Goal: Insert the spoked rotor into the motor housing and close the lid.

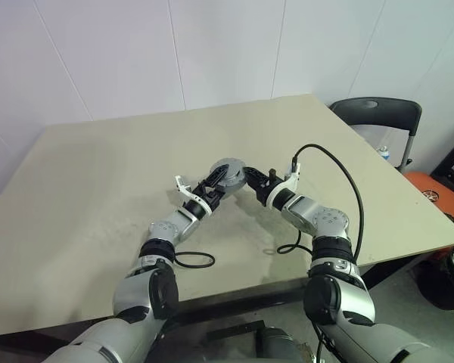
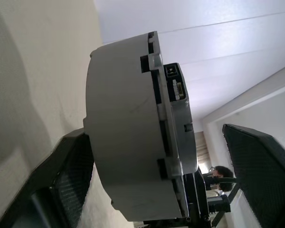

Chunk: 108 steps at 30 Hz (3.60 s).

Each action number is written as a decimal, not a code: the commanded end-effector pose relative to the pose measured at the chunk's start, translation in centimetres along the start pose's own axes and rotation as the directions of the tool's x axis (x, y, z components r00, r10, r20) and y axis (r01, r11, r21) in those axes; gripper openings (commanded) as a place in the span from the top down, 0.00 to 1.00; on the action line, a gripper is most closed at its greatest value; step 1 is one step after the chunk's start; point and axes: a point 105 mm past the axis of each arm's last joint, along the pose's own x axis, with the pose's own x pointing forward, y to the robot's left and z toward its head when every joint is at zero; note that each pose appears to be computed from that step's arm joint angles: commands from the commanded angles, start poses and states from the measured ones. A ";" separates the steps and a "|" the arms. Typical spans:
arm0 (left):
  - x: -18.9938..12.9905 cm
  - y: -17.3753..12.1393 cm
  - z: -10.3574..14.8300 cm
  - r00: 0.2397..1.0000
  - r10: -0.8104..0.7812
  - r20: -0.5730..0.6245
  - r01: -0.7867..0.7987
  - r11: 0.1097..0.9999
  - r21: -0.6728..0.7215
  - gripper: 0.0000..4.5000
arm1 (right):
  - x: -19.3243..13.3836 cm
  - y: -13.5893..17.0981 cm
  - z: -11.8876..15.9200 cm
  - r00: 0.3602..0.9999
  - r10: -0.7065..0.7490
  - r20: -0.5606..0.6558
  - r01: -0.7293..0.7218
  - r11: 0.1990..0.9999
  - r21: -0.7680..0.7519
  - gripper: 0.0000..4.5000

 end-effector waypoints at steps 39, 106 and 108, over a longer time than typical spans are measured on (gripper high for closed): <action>-1.3 -1.0 7.6 0.932 0.009 0.361 -0.021 0.999 0.030 0.52 | 0.8 5.5 -0.1 0.974 0.226 -0.028 -0.227 0.973 -0.041 0.21; -16.3 4.4 17.9 0.128 0.503 0.855 -0.841 0.512 -0.176 0.00 | 0.9 4.6 -0.7 0.983 0.164 -0.086 -0.175 0.975 -0.135 0.21; -16.8 3.8 18.3 0.074 0.483 0.873 -0.882 0.441 -0.169 0.00 | 0.9 4.5 -0.7 0.983 0.162 -0.089 -0.173 0.975 -0.138 0.21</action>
